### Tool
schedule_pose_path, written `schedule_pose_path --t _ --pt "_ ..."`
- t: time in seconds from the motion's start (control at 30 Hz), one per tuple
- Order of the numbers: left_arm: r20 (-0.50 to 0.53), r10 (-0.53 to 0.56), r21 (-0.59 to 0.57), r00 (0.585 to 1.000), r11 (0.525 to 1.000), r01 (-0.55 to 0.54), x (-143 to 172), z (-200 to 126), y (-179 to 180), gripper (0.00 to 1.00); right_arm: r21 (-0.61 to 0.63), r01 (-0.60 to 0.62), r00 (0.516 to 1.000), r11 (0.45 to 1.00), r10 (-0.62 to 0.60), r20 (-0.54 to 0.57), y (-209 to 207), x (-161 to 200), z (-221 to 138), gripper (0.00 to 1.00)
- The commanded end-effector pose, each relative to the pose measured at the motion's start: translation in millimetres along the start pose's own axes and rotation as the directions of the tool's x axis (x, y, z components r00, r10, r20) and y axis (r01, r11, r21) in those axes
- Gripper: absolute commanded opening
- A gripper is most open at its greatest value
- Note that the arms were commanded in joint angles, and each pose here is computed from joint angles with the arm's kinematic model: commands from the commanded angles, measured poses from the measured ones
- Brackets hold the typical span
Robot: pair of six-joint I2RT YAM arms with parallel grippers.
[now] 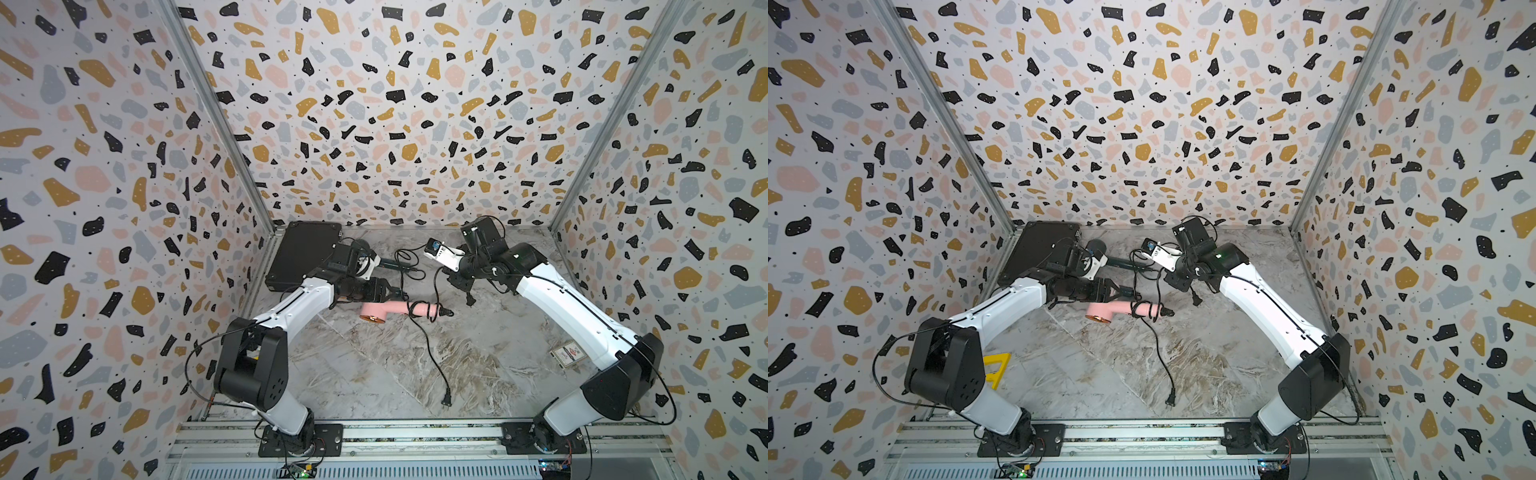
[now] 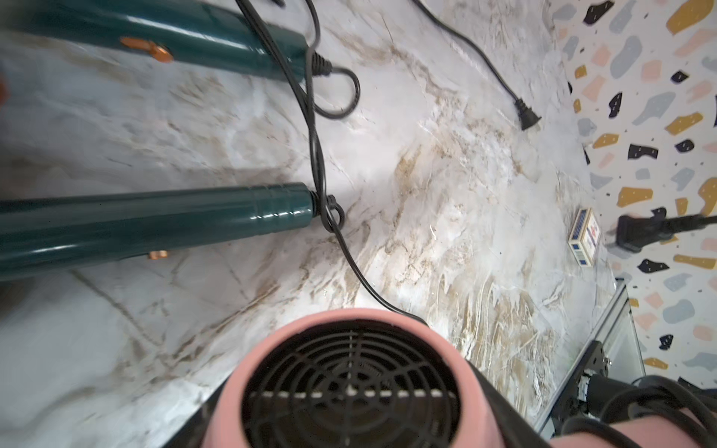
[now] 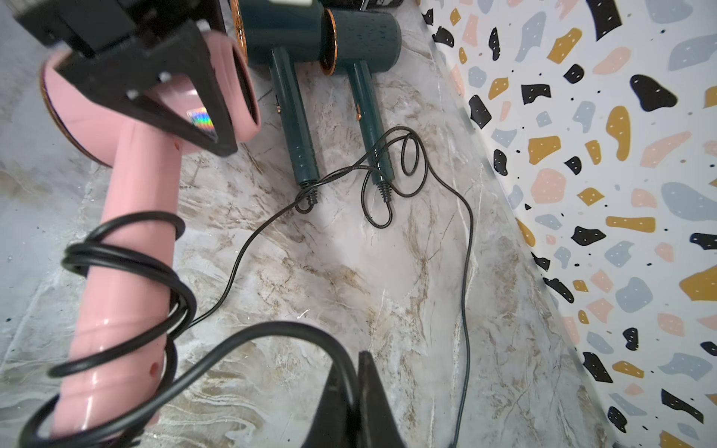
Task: Wrap the cord around the hair dryer
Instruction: Wrap the power cord around the hair dryer.
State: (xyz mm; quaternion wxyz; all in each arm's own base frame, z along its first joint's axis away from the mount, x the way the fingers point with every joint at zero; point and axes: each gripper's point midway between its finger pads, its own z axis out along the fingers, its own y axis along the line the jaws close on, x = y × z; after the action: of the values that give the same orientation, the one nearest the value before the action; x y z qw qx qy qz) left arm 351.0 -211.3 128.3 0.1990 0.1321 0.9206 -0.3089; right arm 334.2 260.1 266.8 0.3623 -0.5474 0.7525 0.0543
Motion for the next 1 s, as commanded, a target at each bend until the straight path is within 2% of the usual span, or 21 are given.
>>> schedule_pose_path --t 0.0,0.07,0.27,0.4,0.47,0.6,0.67,0.8,0.87,0.97 --pt "0.027 0.017 0.07 0.999 0.997 -0.019 -13.8 -4.7 -18.9 0.0 -0.016 0.045 0.998 0.999 -0.044 0.041 14.1 -16.6 -9.7 0.0" --pt "0.004 0.008 0.085 1.0 0.996 -0.008 -11.4 -1.1 -18.7 0.0 -0.05 0.098 0.995 0.994 -0.096 0.038 32.1 -22.6 -13.4 0.0" --pt "-0.02 -0.03 0.066 0.999 0.997 0.032 -13.2 8.0 -11.5 0.0 -0.222 0.227 0.97 0.948 -0.199 0.141 98.9 -53.0 -46.3 0.0" --pt "-0.038 -0.051 0.058 0.998 0.997 0.054 -16.0 11.9 -9.0 0.0 -0.262 0.274 0.957 0.925 -0.237 0.165 117.6 -57.0 -57.6 0.0" --pt "-0.052 -0.041 0.055 0.998 0.998 0.043 -14.5 13.2 -9.4 0.0 -0.242 0.29 0.953 0.926 -0.256 0.162 114.8 -56.7 -54.0 0.0" --pt "-0.089 0.041 0.036 0.995 0.999 -0.038 -1.7 10.5 -16.1 0.0 -0.153 0.308 0.951 0.939 -0.299 0.078 90.1 -52.7 -34.7 0.0" --pt "-0.111 0.105 0.048 0.988 0.994 -0.1 8.5 7.3 -24.8 0.0 -0.122 0.298 0.954 0.947 -0.294 0.047 75.7 -53.5 -26.2 0.0" --pt "-0.153 0.194 0.065 0.969 0.98 -0.186 27.9 1.5 -37.4 0.0 -0.112 0.261 0.965 0.959 -0.256 0.055 58.8 -62.6 -14.6 0.0" --pt "-0.159 0.26 0.108 0.953 0.964 -0.245 37.9 -2.7 -51.6 0.0 -0.104 0.227 0.973 0.968 -0.221 0.067 47.6 -67.5 -6.1 0.0" --pt "-0.112 0.327 0.207 0.938 0.931 -0.3 44.6 -13.0 -79.7 0.0 -0.106 0.145 0.989 0.984 -0.139 0.059 27.1 -64.1 13.0 0.0"
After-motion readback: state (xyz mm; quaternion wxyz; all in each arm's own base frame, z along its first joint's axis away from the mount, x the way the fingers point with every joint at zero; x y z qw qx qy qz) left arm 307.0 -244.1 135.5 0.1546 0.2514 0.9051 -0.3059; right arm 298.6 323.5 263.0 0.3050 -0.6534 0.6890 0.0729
